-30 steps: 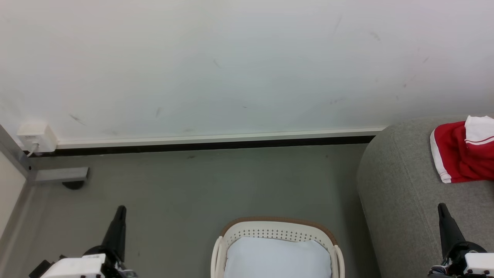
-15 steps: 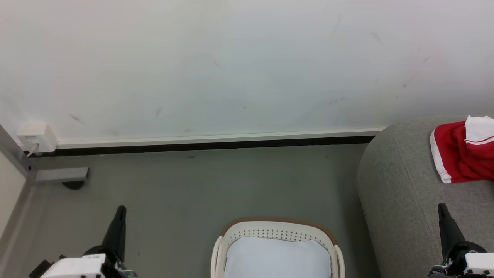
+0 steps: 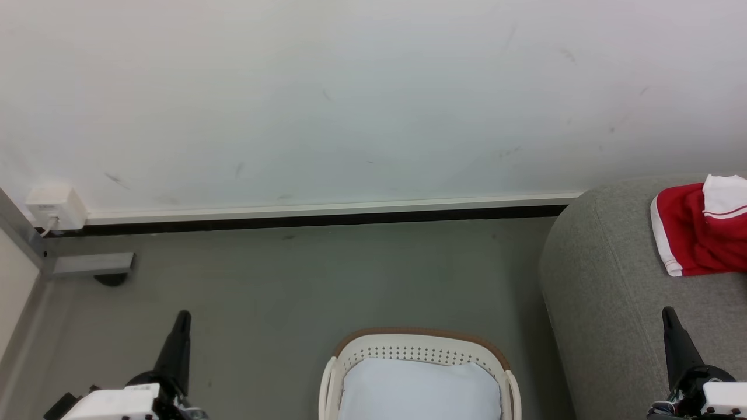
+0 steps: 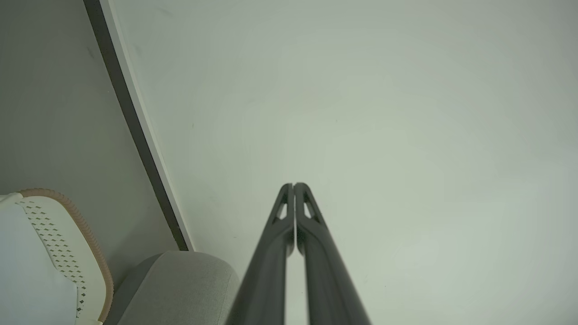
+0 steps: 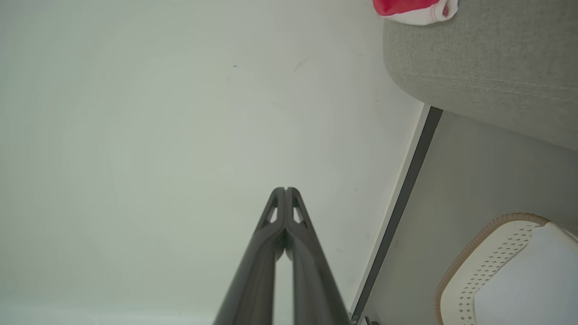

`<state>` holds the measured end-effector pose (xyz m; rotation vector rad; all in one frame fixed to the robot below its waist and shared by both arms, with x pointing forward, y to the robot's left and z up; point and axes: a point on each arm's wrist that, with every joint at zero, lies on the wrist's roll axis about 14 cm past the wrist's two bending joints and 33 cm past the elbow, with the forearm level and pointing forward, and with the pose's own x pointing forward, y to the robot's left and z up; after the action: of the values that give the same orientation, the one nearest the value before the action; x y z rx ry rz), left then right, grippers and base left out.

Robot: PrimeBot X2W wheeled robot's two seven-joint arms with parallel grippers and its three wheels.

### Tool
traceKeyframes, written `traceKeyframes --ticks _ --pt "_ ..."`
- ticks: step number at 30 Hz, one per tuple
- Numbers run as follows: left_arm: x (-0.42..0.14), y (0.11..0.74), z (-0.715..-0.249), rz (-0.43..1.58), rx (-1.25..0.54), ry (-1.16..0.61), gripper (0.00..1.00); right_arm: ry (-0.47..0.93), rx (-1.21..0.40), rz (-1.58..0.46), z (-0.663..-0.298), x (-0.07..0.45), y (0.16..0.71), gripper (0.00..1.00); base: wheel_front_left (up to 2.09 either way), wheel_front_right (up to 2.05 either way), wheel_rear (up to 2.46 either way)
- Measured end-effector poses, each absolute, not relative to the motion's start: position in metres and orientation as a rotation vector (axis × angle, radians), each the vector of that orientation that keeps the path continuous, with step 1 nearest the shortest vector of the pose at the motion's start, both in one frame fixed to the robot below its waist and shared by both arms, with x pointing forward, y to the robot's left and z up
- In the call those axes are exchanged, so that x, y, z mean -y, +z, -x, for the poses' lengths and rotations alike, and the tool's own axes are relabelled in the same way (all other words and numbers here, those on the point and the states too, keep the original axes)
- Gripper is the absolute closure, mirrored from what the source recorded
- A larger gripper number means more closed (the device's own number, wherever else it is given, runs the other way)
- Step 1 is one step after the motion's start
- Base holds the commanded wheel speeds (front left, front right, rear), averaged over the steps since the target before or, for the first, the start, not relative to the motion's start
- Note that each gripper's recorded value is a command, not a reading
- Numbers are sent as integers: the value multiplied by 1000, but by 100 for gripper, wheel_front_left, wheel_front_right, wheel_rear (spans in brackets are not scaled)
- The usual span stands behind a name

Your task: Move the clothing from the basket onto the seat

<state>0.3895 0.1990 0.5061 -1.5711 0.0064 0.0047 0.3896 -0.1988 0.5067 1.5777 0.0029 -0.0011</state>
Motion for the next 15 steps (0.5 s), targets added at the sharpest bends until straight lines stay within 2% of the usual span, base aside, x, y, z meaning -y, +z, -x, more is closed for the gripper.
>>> traceKeyframes --ticks 15 --pt "-199 506 -389 1571 -6 5 100 -1 -3 -1577 -390 199 507 100 0 0 0"
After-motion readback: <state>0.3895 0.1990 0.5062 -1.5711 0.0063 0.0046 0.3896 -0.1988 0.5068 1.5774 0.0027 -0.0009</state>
